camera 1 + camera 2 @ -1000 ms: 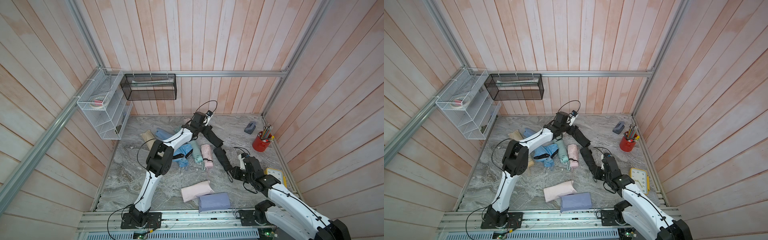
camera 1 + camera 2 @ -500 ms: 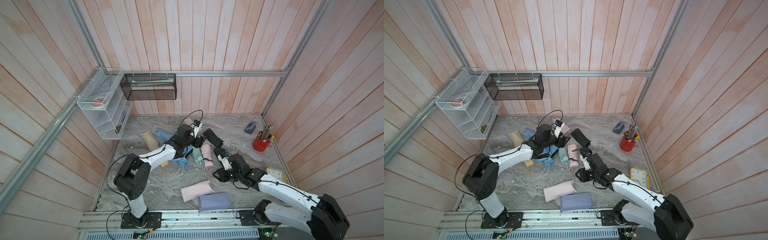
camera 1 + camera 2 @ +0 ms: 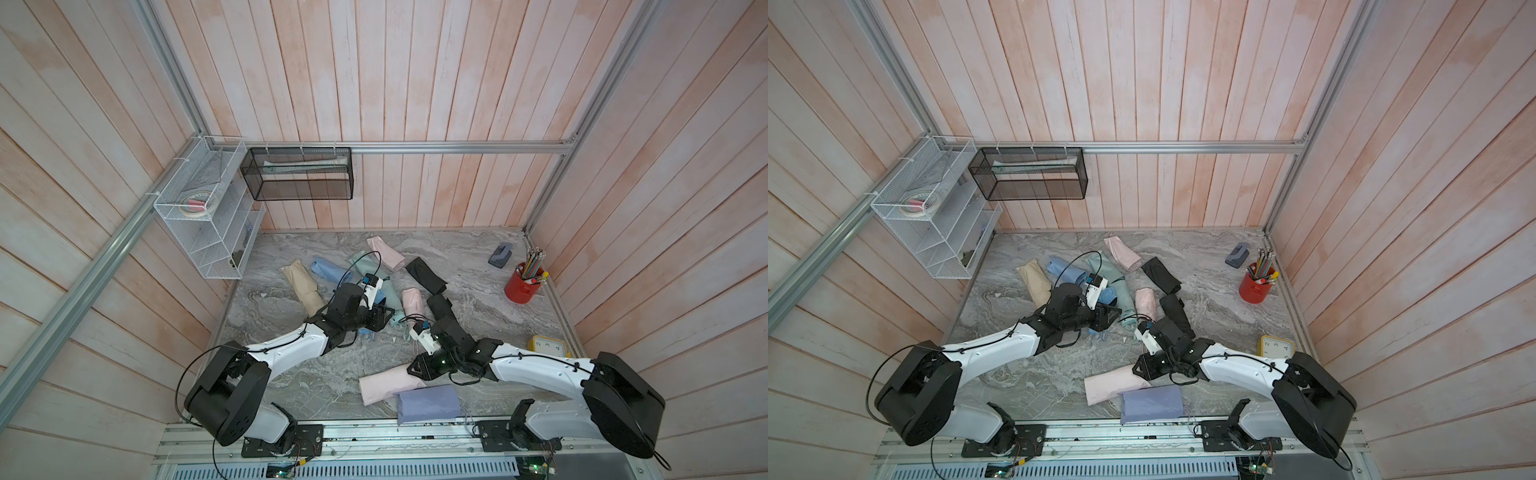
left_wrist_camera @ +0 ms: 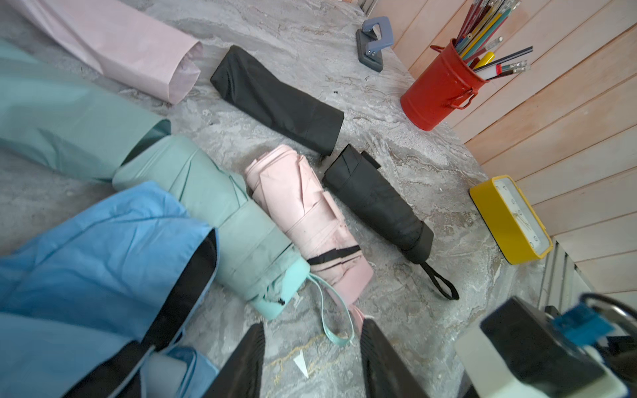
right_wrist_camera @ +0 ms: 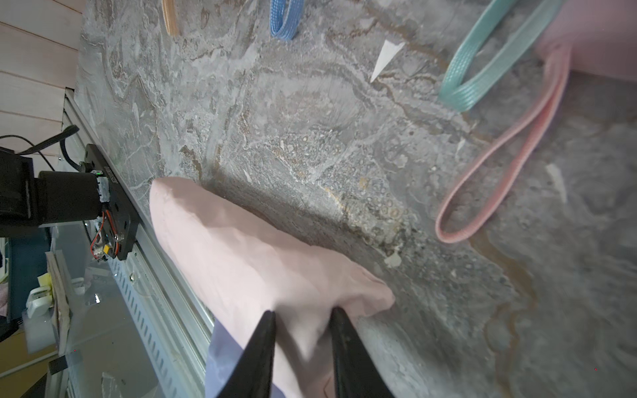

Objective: Take umbrellas out of sleeves
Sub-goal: Adjust the umbrella at the center of the board.

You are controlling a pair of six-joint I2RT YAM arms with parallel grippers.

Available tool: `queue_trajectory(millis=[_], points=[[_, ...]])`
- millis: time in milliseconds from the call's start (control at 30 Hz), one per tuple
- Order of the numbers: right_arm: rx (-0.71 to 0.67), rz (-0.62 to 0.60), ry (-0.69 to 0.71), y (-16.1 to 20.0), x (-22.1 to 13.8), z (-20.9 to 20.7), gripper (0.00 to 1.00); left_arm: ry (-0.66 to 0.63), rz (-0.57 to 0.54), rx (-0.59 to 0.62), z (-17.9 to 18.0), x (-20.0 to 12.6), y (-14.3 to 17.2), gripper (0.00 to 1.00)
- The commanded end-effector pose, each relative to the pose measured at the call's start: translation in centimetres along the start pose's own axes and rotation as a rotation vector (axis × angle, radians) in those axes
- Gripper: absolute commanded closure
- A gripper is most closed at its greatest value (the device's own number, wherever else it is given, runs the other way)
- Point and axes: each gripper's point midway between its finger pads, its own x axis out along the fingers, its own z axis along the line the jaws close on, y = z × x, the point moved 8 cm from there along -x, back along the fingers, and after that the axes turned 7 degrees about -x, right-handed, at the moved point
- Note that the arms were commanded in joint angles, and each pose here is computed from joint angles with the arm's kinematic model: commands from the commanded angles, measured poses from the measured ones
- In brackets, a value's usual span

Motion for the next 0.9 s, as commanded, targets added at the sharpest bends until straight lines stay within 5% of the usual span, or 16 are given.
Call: queue_trajectory(millis=[0,267,633,867], points=[[0.028,0.019,-0.024,-0.5,0.8,0.4,0.71,0.008,0.006,-0.058,0.2,-0.8,1.3,0.52],[0.067,-0.002,0.050,-3.4,2.5,-0.6,0.71,-0.014,-0.011,-0.081,0.5,-2.9,3.0,0.52],[-0.085,-0.131,-0.019,-15.4,2.7,2.3,0.72,-0.048,-0.055,-0.079,0.3,-4.8,2.7,0.52],[-0.033,-0.032,0.064,-8.6,0.1,0.1,0.71,-0.047,-0.042,-0.090,0.6,-4.7,3.6,0.52]])
